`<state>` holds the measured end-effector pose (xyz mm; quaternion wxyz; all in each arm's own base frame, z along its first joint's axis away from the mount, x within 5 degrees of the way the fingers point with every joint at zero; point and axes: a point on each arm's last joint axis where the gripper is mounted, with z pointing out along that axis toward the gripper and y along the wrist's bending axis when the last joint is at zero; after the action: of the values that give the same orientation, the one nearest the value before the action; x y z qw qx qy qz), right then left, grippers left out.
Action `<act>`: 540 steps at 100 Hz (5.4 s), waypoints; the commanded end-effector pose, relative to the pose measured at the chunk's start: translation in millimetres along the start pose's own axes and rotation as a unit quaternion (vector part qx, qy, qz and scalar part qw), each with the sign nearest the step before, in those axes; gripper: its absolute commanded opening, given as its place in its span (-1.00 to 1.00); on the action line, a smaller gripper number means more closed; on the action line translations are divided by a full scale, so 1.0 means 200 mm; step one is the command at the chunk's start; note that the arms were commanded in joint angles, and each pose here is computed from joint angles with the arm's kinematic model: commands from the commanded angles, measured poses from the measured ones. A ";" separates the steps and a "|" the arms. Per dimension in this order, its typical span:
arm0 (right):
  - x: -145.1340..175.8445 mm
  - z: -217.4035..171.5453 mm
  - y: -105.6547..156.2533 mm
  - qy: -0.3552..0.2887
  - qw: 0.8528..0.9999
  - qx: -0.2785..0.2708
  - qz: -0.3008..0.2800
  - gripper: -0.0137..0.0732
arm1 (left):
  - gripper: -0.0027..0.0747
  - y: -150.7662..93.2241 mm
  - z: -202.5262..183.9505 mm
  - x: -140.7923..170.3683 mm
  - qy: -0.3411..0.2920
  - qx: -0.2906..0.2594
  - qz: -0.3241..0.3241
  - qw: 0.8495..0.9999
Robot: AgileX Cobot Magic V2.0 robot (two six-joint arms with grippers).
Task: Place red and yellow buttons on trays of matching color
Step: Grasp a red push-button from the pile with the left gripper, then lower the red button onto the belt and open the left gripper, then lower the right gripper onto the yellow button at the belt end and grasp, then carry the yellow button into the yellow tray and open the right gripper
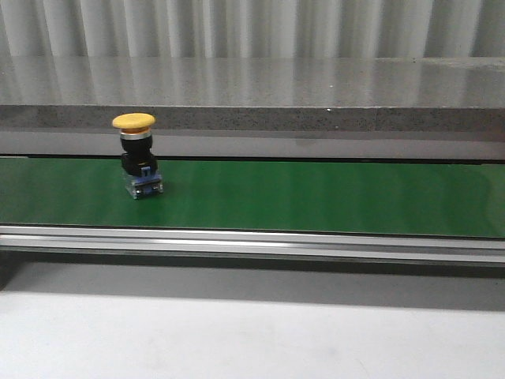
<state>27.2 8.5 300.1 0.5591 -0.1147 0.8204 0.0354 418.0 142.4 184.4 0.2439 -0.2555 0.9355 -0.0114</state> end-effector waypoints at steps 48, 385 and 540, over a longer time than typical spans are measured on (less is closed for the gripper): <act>-0.06 -0.01 -0.01 -0.041 0.999 0.005 -0.004 -0.84 | -0.69 -0.16 -0.69 0.05 -0.120 0.013 0.082 0.989; -0.55 0.95 -0.06 0.290 0.955 -0.037 0.046 0.81 | -0.98 -0.11 -1.38 1.29 -0.338 0.248 0.290 0.860; -0.46 0.63 -0.74 0.179 0.903 0.255 0.296 -0.38 | -0.98 -0.11 -1.38 1.29 -0.338 0.248 0.290 0.860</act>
<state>225.0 -81.4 330.6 0.3354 0.2390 0.9112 -0.0021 104.8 -28.4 299.6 0.5530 0.1137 0.8220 -0.0753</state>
